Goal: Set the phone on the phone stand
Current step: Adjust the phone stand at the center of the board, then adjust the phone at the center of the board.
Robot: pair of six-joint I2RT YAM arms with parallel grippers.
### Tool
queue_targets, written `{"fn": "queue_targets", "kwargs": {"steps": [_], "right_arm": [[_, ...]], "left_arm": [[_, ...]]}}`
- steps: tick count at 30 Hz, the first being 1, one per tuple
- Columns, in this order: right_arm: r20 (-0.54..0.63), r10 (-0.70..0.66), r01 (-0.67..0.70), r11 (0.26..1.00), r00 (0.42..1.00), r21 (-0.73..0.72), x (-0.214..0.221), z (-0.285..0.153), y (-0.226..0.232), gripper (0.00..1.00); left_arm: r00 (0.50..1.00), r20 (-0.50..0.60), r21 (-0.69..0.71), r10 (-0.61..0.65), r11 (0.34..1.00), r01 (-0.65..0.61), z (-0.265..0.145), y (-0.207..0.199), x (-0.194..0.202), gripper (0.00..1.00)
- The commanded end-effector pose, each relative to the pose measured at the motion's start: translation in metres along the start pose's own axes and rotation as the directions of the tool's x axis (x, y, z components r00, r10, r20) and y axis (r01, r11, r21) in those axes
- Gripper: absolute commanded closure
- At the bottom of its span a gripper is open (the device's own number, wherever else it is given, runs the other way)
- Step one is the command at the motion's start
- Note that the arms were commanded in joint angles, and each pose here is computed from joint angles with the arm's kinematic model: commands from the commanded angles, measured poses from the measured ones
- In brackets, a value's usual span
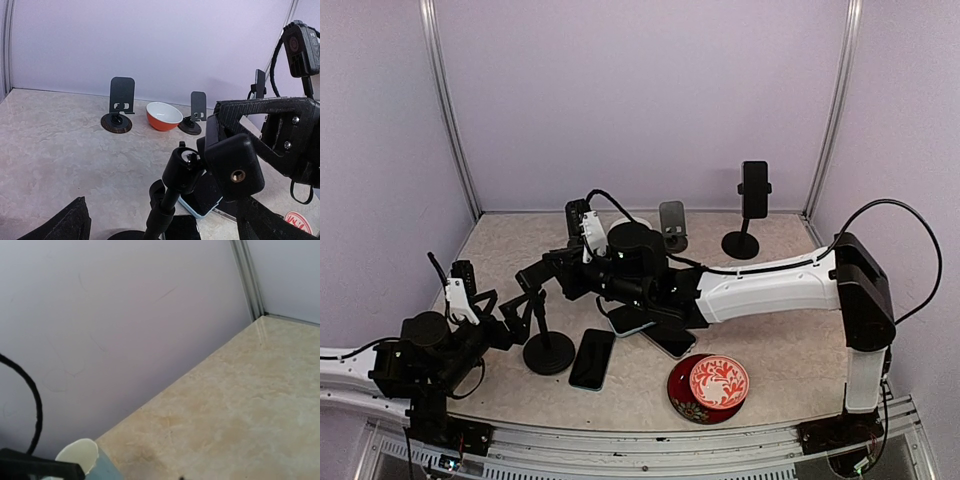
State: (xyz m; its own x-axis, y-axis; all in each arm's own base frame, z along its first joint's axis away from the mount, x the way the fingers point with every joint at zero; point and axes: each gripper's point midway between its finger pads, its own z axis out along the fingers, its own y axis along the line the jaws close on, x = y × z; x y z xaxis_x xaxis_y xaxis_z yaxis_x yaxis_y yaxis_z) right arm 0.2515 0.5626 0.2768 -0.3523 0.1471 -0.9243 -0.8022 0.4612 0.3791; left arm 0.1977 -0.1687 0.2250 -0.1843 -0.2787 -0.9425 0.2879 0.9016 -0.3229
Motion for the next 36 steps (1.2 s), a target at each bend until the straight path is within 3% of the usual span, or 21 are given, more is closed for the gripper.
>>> {"fn": "queue_targets", "kwargs": {"steps": [1, 11, 30, 36], "right_arm": [[0.107, 0.051, -0.045, 0.997, 0.993, -0.063, -0.041, 0.002, 0.011, 0.83], [0.122, 0.036, -0.029, 0.998, 0.992, -0.053, -0.052, -0.007, 0.01, 0.47], [0.11, 0.031, -0.028, 0.999, 0.993, -0.027, -0.049, -0.009, 0.002, 0.23], [0.109, 0.01, -0.01, 1.0, 0.994, -0.009, -0.053, -0.015, 0.0, 0.0]], "left_arm": [[0.998, 0.04, -0.012, -0.049, 0.999, 0.05, -0.004, 0.007, -0.01, 0.01], [0.998, 0.041, -0.014, -0.052, 0.999, 0.052, -0.004, 0.01, -0.007, 0.01], [0.998, 0.035, -0.001, -0.05, 0.999, 0.05, -0.003, 0.009, -0.001, 0.01], [0.998, 0.039, -0.003, -0.047, 0.999, 0.047, -0.004, 0.01, -0.002, 0.01]]}}
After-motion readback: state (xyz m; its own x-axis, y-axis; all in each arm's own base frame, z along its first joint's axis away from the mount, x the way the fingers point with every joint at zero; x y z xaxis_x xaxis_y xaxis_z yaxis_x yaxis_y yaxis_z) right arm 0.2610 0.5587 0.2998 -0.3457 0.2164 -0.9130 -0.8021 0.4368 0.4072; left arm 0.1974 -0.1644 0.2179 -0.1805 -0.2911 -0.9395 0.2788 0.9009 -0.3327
